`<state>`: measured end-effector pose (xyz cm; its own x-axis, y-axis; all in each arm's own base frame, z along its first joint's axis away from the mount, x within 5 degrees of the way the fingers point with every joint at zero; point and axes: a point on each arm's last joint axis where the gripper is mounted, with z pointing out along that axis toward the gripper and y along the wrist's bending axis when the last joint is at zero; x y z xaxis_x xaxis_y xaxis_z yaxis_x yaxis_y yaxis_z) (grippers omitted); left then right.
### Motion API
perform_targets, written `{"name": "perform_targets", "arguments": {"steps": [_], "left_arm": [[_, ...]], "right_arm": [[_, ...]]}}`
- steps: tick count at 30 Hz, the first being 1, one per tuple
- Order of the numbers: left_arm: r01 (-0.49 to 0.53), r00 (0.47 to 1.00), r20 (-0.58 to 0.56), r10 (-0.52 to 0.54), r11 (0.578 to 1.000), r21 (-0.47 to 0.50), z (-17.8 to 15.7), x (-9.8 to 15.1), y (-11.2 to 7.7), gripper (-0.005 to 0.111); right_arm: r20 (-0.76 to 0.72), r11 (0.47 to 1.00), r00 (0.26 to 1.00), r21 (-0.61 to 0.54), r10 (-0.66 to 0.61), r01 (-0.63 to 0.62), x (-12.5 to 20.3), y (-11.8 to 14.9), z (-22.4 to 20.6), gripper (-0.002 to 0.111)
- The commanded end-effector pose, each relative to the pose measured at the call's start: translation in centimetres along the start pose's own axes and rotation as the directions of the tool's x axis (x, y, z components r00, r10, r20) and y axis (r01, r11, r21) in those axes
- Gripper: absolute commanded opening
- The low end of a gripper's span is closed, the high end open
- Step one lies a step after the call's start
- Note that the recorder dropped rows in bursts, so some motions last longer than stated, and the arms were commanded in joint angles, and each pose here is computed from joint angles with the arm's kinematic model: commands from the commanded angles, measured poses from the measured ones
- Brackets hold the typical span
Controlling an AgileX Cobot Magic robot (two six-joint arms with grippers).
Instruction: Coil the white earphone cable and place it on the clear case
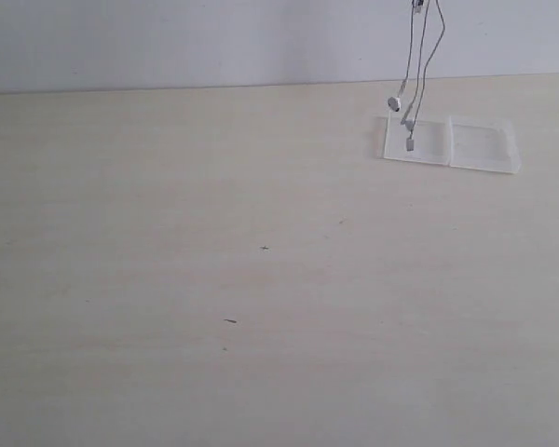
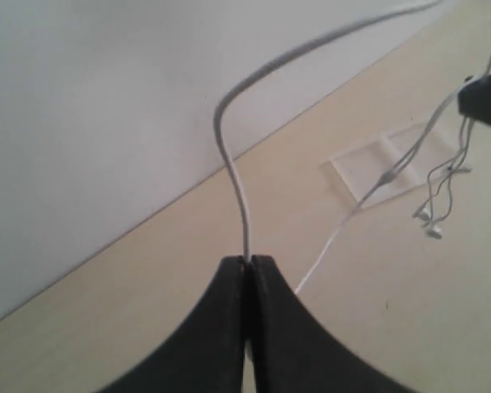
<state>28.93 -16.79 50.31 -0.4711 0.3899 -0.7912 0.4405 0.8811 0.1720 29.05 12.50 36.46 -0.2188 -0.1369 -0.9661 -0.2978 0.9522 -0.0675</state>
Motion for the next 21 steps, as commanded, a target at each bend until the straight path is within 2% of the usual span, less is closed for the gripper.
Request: {"name": "perform_targets", "arguments": {"steps": [1, 3, 11, 17, 21], "left_arm": [[-0.009, 0.997, -0.079, 0.006, 0.999, -0.045, 2.0, 1.4, 0.0, 0.0], [-0.021, 0.993, -0.116, 0.014, 0.998, -0.057, 3.0, 2.1, -0.1, 0.0], [0.001, 0.99, -0.138, -0.007, 0.999, -0.048, 7.3, 4.6, -0.9, 0.0], [0.053, 0.982, -0.18, -0.064, 0.996, -0.065, 11.1, 8.1, 0.2, 0.0], [0.075, 0.98, -0.18, -0.081, 0.996, -0.042, 13.1, 10.2, 0.2, 0.0]], "right_arm": [[-0.001, 0.999, 1.0, 0.028, -0.015, 0.015, -0.4, -0.3, -0.3, 0.0], [-0.013, 0.999, 1.0, 0.047, -0.021, 0.022, -0.2, -0.5, -0.3, 0.0], [-0.028, 0.997, 0.999, 0.072, -0.035, 0.037, -0.2, -0.7, -0.4, 0.0], [-0.012, 0.997, 0.999, 0.072, -0.041, 0.041, -0.5, -0.8, -0.8, 0.0], [-0.004, 0.997, 0.999, 0.067, -0.042, 0.043, -0.7, -0.8, -1.0, 0.0]]}}
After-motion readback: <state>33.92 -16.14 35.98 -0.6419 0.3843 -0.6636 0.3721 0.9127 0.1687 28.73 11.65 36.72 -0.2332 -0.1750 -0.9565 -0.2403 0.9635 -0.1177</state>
